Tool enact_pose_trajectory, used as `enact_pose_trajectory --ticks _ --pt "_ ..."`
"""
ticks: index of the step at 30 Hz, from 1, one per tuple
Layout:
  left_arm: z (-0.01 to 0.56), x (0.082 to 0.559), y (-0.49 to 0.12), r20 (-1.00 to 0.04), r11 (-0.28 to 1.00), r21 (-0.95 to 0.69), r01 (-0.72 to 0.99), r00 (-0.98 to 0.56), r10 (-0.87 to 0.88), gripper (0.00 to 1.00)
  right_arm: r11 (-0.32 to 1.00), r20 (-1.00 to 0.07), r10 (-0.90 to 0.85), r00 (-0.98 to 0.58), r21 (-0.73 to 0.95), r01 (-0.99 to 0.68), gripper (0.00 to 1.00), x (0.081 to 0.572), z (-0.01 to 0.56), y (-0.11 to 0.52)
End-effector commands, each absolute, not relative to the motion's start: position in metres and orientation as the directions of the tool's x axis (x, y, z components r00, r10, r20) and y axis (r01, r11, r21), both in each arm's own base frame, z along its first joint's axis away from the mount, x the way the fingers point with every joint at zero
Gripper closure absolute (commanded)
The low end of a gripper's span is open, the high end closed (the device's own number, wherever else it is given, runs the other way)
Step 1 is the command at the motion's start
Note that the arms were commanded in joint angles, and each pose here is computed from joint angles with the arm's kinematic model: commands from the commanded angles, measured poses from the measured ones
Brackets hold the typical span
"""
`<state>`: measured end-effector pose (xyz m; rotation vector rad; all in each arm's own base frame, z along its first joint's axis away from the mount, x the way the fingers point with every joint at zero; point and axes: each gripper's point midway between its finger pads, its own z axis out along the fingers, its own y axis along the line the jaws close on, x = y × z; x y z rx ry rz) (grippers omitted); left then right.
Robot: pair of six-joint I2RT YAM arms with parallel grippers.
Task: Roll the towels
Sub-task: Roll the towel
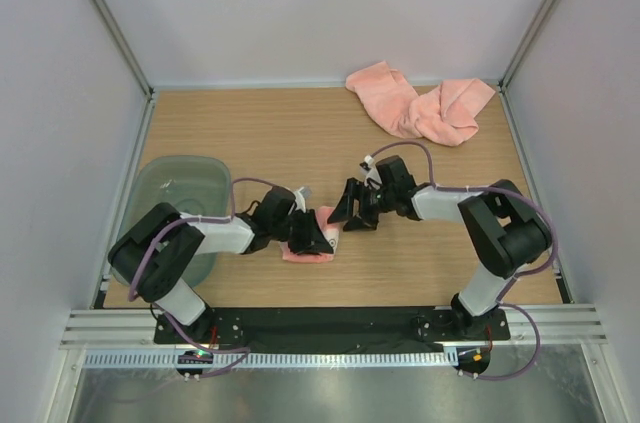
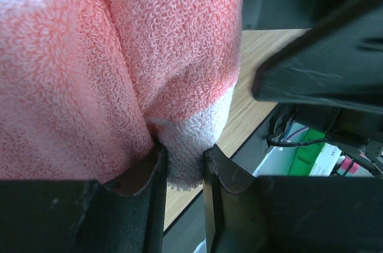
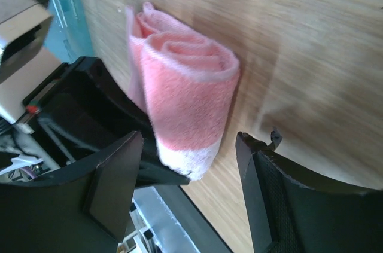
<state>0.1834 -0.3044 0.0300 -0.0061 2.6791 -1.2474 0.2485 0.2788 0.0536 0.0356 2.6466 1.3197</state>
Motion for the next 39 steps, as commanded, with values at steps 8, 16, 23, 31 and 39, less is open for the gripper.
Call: enact_pose_trajectory --ticks 8,16,23,31,39 --pt "0.006 0.163 -0.286 -0.103 0.694 -0.719 0.039 -0.993 -0.051 1.0 0.57 -0.128 0.104 -0.986 0.82 -0.047 0.43 0.255 0.025 0.297" --pt "0.004 0.17 -0.283 -0.143 0.734 -0.673 0.086 -0.99 -0.016 0.96 0.559 -0.156 0.139 -0.978 0.828 -0.052 0.91 0.261 0.034 0.298" --pt "0.032 0.191 -0.279 -0.288 0.816 -0.537 0.216 -0.955 0.063 0.6 0.755 -0.177 0.173 -0.969 0.656 0.015 0.97 0.26 0.028 0.255" --pt "0.066 0.196 -0.302 -0.429 0.851 -0.351 0.391 -0.875 0.225 0.5 0.896 -0.193 0.226 -0.955 0.427 0.125 0.97 0.24 0.017 0.2" --pt "0.103 0.191 -0.338 -0.623 0.846 -0.069 0.528 -0.686 0.377 0.48 0.926 -0.201 0.23 -0.952 0.346 0.151 0.98 0.235 0.031 0.183"
